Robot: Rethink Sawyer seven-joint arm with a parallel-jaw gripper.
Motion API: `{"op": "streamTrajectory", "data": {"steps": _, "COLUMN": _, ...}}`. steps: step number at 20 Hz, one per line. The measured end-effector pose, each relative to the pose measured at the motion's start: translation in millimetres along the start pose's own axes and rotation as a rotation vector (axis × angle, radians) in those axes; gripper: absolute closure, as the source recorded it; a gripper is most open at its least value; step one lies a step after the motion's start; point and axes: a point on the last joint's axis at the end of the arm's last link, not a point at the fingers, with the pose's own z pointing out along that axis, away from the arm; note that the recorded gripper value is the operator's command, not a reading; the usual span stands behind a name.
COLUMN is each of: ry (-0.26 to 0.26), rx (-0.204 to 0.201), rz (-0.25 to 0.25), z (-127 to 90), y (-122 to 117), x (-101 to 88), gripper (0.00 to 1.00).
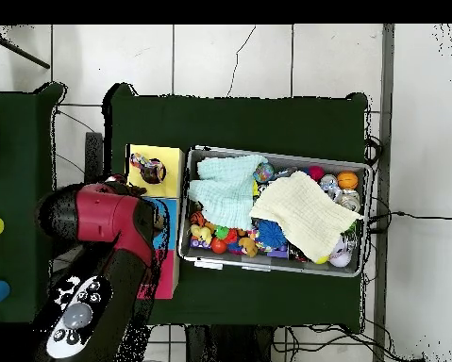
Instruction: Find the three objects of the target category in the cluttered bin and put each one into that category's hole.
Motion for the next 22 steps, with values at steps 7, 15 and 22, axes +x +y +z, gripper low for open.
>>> {"op": "streamTrajectory", "data": {"steps": 7, "ry": -0.011, "rx": -0.024, "rz": 0.022, "z": 0.9, "y": -1.2, "x": -0.1, "gripper": 1.0}}
{"op": "streamTrajectory", "data": {"steps": 15, "ry": -0.012, "rx": -0.031, "rz": 0.03, "z": 1.3, "y": -0.1, "x": -1.3, "gripper": 1.0}}
{"op": "streamTrajectory", "data": {"steps": 22, "ry": -0.009, "rx": -0.014, "rz": 0.022, "z": -2.2, "y": -1.6, "x": 0.9, "gripper": 1.0}}
